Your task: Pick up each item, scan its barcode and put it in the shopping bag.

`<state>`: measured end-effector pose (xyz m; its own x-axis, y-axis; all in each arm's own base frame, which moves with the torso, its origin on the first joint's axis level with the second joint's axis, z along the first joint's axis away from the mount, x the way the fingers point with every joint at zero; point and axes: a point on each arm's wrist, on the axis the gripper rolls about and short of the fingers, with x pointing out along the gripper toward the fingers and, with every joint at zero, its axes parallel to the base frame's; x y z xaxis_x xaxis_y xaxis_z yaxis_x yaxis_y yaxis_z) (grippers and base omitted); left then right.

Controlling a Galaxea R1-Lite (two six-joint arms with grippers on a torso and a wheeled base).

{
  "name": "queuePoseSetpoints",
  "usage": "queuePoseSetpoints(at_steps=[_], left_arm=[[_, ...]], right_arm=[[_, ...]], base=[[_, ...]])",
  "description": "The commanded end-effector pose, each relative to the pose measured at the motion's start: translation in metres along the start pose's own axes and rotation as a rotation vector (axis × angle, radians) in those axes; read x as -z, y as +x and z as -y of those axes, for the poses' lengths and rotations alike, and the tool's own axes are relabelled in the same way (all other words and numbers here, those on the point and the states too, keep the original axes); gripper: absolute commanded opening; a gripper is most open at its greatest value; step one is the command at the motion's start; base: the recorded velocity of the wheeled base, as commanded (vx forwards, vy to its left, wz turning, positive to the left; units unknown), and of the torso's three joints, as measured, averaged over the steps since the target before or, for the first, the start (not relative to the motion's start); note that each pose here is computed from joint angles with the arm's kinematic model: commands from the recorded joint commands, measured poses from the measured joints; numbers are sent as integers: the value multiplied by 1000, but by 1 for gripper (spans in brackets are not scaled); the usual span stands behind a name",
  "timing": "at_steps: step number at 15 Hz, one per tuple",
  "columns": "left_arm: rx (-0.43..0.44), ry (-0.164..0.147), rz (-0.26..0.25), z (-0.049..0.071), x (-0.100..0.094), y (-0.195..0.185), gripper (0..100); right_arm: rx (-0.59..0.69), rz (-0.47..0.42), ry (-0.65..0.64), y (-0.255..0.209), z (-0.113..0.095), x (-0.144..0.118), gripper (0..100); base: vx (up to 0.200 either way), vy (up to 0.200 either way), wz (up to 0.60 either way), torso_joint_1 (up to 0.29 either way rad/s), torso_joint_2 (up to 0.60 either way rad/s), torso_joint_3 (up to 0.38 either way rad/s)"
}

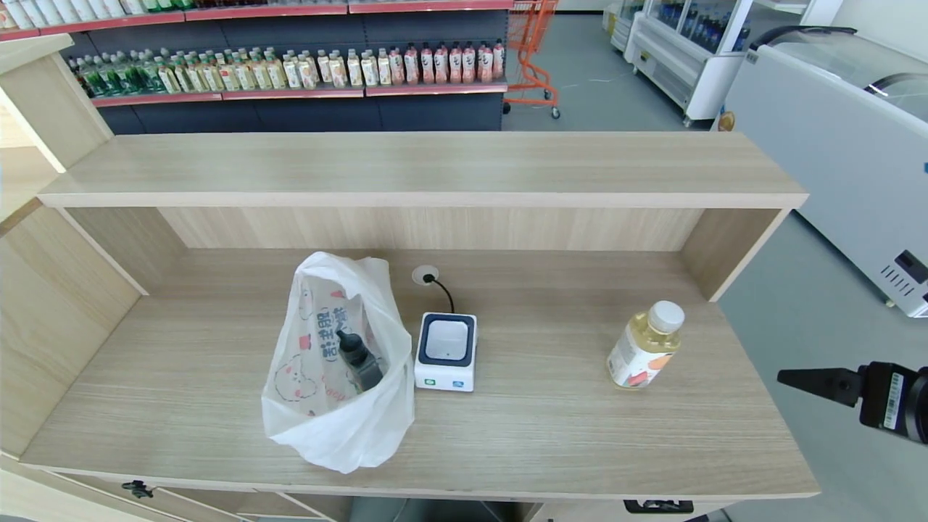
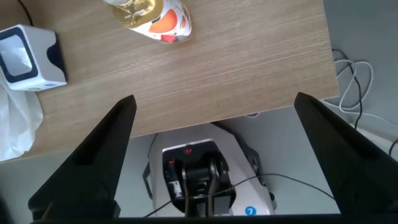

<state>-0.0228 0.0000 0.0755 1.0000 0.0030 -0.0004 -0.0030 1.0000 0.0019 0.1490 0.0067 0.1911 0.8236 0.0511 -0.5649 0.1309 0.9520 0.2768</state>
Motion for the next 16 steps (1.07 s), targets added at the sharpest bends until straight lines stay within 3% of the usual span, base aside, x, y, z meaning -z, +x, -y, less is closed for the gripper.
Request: queuePoseSetpoints(at_steps=[1, 5, 7, 11, 16], left_arm=[[0, 0, 0, 0, 0, 0, 100], [0, 0, 0, 0, 0, 0, 100], [0, 0, 0, 0, 0, 0, 100], [0, 0, 0, 0, 0, 0, 100], [0, 0, 0, 0, 0, 0, 100]], right_arm=[[4, -16, -1, 4, 0, 1, 100], [77, -53, -12, 21, 0, 0, 100], [50, -82, -55, 33, -7, 2, 100], [-85, 5, -185, 62, -32, 12, 100], [-118, 36, -247, 95, -37, 25, 100]], base=[[0, 0, 0, 0, 0, 0], [0, 0, 0, 0, 0, 0], [0, 0, 0, 0, 0, 0], [0, 0, 0, 0, 0, 0], [0, 0, 0, 0, 0, 0]])
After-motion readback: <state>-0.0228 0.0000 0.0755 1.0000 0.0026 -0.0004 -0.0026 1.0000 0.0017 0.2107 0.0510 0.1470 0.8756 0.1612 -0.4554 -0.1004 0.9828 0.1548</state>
